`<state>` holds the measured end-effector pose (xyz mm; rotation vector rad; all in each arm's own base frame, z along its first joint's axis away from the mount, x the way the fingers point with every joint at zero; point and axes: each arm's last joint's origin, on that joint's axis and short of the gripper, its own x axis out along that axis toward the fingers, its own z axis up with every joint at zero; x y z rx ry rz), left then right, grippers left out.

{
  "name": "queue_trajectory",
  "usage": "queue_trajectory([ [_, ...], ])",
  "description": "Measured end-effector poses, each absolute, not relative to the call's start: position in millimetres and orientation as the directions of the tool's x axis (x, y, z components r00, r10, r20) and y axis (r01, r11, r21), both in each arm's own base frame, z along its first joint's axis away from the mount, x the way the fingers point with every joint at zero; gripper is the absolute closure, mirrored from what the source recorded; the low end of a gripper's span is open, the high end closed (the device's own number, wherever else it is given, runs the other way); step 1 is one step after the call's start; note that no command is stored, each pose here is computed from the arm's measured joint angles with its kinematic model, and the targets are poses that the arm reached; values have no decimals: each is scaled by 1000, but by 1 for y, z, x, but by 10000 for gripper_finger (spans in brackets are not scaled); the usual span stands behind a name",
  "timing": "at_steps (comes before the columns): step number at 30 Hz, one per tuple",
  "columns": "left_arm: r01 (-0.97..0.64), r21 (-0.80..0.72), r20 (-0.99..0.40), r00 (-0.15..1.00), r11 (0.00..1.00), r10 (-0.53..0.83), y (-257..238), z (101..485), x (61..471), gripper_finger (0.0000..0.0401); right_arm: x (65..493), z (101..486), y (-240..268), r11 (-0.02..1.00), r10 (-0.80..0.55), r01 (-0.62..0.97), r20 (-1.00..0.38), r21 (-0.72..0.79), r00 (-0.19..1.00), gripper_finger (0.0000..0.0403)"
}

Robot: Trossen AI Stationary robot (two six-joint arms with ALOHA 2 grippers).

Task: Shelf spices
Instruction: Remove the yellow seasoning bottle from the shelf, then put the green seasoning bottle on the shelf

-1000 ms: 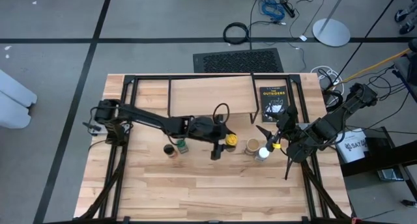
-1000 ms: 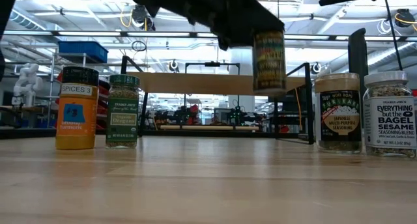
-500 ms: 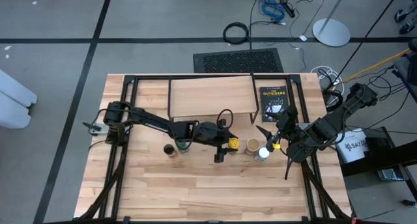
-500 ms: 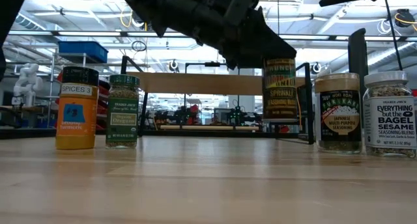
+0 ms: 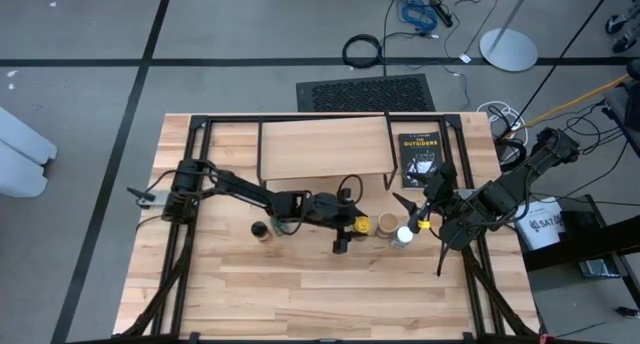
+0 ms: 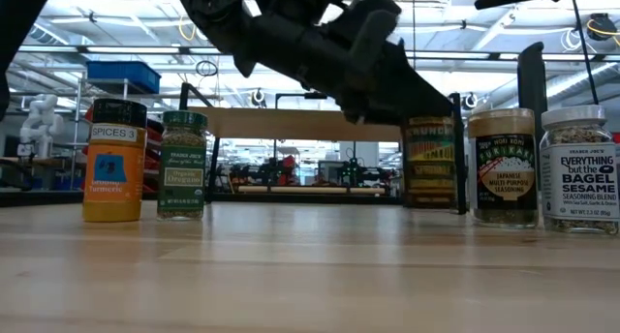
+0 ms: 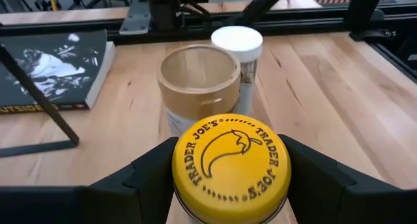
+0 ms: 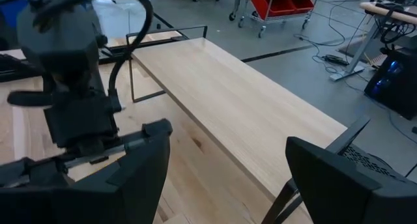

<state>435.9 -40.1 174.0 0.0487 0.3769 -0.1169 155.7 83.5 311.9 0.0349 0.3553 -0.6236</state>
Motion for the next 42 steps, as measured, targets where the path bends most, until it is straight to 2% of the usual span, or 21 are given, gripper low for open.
queue_trajectory([
  [8, 127, 31, -350, 930, 991, -108, -42, 175, 448, 157, 156, 312, 83, 814, -565, 577, -337, -74, 753, 108],
  [29, 126, 31, -373, 922, 992, -106, -42, 169, 449, 156, 156, 312, 84, 816, -561, 574, -341, -70, 754, 108],
  [42, 110, 38, -370, 925, 993, -88, -42, 170, 449, 85, 156, 311, 84, 820, -551, 569, -351, -62, 757, 108],
])
